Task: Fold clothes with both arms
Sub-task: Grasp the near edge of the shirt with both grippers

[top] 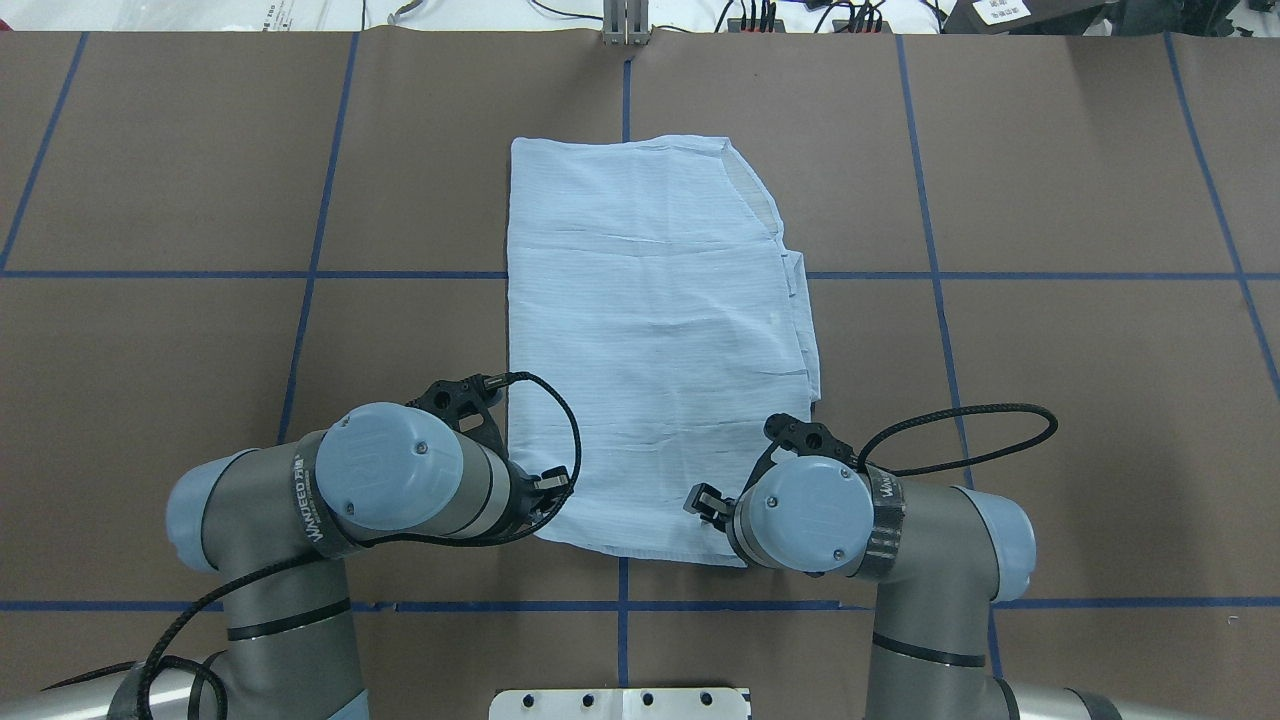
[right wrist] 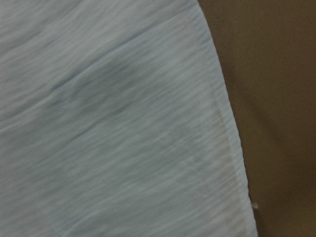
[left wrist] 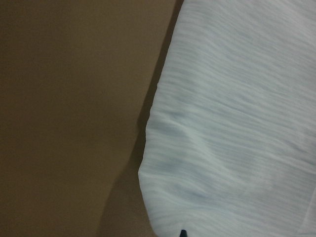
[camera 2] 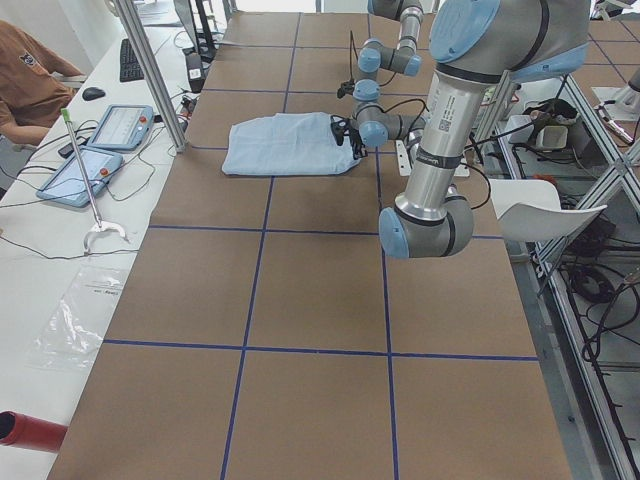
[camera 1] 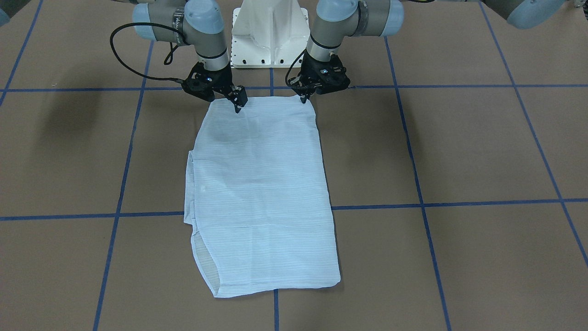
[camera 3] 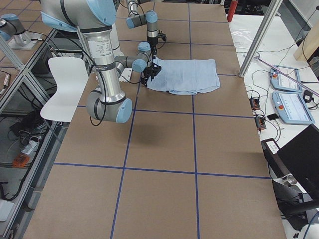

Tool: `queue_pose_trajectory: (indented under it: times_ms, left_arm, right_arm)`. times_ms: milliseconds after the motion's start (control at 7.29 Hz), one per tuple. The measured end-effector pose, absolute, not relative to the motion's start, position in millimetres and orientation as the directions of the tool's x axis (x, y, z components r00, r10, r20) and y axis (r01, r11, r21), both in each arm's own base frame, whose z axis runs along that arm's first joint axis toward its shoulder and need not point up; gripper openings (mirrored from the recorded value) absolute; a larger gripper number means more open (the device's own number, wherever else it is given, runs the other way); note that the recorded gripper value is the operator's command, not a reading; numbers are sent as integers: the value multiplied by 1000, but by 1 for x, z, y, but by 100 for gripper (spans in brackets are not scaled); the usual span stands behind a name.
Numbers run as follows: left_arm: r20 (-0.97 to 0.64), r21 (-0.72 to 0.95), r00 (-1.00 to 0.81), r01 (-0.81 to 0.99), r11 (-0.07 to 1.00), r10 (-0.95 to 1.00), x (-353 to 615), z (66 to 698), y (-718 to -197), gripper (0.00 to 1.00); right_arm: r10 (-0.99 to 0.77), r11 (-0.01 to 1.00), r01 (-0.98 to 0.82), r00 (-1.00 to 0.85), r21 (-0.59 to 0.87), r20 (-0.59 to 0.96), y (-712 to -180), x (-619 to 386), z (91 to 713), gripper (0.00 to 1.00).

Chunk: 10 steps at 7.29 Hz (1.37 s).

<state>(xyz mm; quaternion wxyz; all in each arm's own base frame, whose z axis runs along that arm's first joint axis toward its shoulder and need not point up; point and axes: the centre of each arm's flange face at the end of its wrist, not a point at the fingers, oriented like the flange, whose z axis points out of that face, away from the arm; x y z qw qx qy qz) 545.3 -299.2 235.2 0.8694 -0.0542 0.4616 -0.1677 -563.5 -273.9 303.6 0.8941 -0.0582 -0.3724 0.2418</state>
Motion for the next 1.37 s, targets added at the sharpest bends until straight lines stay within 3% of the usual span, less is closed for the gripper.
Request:
queue_pose_trajectory:
  times_ms: [412,549,1372]
  left_arm:
    - [-784,-249,518,242,938,-342,546,236,-299,0]
    - [-784,-249,519,242,938,-342,546,236,-299,0]
    - [-779,-247,525,243,938,-342,549,241,-300,0]
  right_arm:
    - [473,878,-387,606,-282,640,-274,-565,302,20]
    - [472,878,-386,607,-282,640,-274,-565,302,2]
    - [470,879,-381,588,-287,658,-277,-563,288,0]
